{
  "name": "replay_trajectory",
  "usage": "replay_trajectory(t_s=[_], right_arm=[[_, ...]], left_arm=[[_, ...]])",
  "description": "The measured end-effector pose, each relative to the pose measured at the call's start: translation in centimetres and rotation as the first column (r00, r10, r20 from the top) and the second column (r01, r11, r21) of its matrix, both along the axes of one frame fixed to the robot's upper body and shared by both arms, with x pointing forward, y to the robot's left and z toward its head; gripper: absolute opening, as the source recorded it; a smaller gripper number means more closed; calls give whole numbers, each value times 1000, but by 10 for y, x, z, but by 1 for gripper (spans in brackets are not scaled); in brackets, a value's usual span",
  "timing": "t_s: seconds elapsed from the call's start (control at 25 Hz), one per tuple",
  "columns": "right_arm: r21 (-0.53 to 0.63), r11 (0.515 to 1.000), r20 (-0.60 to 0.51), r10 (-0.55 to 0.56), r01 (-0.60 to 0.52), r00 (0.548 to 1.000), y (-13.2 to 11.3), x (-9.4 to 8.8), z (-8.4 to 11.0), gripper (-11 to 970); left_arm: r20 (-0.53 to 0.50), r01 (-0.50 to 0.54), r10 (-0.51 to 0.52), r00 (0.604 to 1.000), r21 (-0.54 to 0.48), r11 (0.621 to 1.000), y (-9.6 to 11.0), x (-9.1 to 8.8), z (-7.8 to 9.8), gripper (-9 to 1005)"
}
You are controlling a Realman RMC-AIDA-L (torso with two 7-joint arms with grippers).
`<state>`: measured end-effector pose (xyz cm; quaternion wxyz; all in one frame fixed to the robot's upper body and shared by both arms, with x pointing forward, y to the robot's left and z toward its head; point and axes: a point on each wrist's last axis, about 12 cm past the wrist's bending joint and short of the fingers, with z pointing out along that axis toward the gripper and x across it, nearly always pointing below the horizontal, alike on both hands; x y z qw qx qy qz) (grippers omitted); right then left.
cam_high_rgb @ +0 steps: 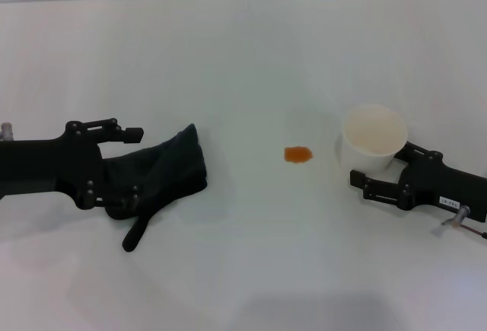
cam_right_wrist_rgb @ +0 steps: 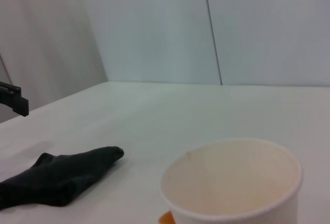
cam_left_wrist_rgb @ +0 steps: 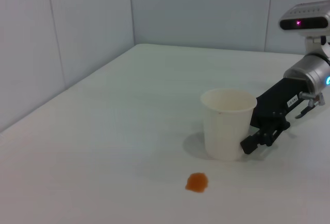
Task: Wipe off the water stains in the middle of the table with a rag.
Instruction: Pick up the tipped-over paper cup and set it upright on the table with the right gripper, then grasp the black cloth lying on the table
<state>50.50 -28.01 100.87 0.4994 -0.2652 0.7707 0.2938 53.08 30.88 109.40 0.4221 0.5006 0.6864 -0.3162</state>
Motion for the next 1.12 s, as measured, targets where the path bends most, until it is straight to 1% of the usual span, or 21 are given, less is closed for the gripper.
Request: replay_trajectory(t_s=[0.56, 0.68, 0.88, 1.12], right_arm=[[9, 1000, -10, -2, 2, 1000, -4, -9, -3, 861], [25, 1000, -13, -3, 3, 1000, -10, -18, -4, 861], [34, 999, -3, 3, -3, 1000, -14, -27, -4, 861], [71, 997, 57, 24, -28, 998, -20, -41, 6, 860]], left_arm=[[-3, -3, 3, 1000, 1, 1000, 1, -1, 0, 768], [-4, -6, 6, 1000, 2, 1000, 2, -1, -1, 768], [-2, -6, 6, 1000, 4, 1000, 2, -1, -1, 766], [-2, -8, 8, 1000, 5, 1000, 2, -1, -1, 765]])
